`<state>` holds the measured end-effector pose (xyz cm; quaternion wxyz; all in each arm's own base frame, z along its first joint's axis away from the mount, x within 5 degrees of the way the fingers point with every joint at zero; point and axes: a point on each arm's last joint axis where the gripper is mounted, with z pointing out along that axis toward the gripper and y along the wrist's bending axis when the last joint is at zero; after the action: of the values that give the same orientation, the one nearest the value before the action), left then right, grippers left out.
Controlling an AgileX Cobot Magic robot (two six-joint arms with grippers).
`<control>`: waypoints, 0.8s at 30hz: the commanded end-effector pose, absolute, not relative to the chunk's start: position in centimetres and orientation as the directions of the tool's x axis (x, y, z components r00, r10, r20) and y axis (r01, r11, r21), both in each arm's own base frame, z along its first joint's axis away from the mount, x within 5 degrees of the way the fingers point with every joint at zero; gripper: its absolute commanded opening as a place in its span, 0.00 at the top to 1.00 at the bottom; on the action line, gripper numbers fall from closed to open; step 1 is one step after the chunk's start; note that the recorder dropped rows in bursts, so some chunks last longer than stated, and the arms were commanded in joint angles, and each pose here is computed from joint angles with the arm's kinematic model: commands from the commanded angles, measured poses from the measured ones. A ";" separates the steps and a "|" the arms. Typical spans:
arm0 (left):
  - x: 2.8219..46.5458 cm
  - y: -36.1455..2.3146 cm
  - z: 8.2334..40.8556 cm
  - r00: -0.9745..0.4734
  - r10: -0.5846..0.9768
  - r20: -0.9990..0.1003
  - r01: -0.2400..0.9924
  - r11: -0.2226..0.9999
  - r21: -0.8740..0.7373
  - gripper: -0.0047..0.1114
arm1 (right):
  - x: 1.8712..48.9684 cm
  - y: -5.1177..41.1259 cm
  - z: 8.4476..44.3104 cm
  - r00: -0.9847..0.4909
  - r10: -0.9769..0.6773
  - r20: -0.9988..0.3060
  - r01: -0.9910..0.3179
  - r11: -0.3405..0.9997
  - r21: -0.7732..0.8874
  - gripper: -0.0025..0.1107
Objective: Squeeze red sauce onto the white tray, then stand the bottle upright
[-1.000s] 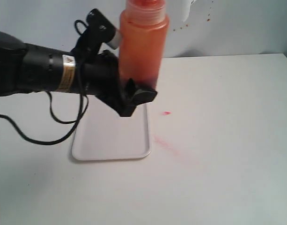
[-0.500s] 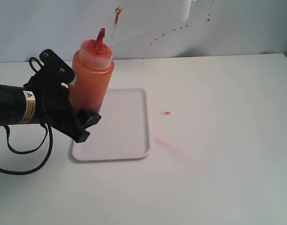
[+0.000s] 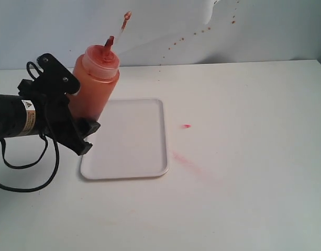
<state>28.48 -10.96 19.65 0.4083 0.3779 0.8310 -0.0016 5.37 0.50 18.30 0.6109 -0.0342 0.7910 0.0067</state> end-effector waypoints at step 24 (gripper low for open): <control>29.6 -9.8 17.0 -0.378 0.762 -0.525 0.621 0.630 0.466 0.96 | 5.6 0.0 20.9 0.037 0.013 -0.999 0.001 1.000 0.013 0.98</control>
<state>29.29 -10.35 17.06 0.3691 0.4332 0.8194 0.0691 5.61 0.30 19.51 0.6634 -0.0226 0.7479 0.0009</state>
